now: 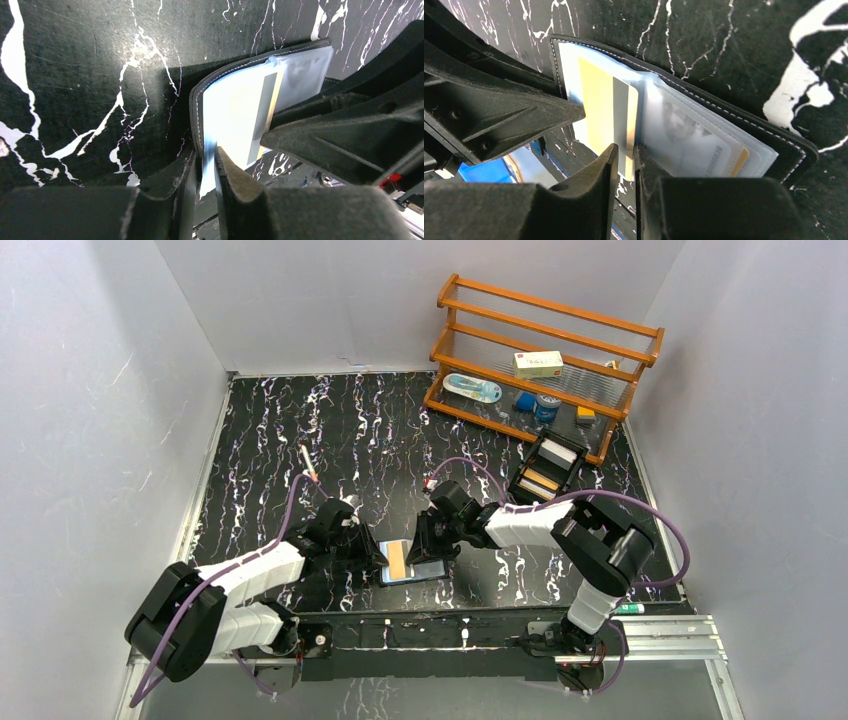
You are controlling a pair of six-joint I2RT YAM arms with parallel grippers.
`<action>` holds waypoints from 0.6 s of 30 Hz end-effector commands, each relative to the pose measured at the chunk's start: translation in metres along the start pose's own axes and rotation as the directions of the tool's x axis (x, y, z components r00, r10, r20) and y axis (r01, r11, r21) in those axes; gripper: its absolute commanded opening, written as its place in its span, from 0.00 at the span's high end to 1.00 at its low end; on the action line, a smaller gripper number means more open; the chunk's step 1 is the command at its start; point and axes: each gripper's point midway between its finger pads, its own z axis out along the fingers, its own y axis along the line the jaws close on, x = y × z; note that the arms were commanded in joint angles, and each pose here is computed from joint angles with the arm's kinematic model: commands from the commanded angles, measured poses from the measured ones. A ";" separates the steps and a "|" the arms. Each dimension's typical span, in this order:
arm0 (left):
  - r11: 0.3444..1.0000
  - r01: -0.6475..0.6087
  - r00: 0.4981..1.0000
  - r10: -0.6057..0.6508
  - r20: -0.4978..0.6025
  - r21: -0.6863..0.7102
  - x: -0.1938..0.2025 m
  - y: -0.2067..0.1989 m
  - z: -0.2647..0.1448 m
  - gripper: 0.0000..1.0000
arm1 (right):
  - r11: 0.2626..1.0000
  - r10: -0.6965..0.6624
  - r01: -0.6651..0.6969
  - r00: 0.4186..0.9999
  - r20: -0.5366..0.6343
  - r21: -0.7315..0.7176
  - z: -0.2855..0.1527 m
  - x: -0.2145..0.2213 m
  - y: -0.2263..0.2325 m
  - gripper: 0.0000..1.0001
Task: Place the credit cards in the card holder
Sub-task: Insert the credit card into the card slot.
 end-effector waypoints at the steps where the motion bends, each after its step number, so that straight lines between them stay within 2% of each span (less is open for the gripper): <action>1: 0.999 0.009 1.000 -0.008 -0.029 0.047 0.007 -0.008 -0.006 0.81 | 0.998 -0.061 0.062 0.998 0.034 -0.025 0.005 -0.011 0.011 0.62; 2: 0.998 0.009 1.000 -0.008 -0.029 0.055 0.007 -0.010 -0.006 0.79 | 0.998 -0.056 0.057 0.998 0.035 -0.031 0.005 -0.012 0.012 0.68; 3: 0.998 0.008 1.000 -0.007 -0.030 0.063 0.006 -0.012 -0.007 0.78 | 0.998 -0.056 0.058 0.998 0.036 -0.036 0.005 -0.012 0.014 0.68; 6: 0.997 0.010 1.000 -0.008 -0.030 0.074 0.005 -0.015 -0.006 0.72 | 0.995 -0.091 0.092 0.995 0.034 -0.042 0.004 -0.014 0.018 0.64; 11: 0.998 0.008 0.999 -0.006 -0.032 0.063 0.006 -0.013 -0.006 0.70 | 0.989 -0.146 0.144 0.988 0.055 0.033 -0.012 -0.021 0.013 0.58; 13: 0.999 0.009 1.000 -0.008 -0.027 0.040 0.006 -0.008 -0.006 0.73 | 0.981 -0.189 0.185 0.979 0.082 0.053 -0.024 -0.028 0.015 0.53; 16: 1.000 -0.005 1.000 0.005 -0.015 0.010 0.003 -0.003 -0.006 0.86 | 0.964 -0.262 0.253 0.957 0.121 0.086 -0.041 -0.040 0.017 0.45; 18: 1.000 -0.017 1.000 0.017 -0.007 0.000 0.000 -0.003 -0.007 0.88 | 0.949 -0.308 0.294 0.943 0.130 0.115 -0.050 -0.047 0.014 0.44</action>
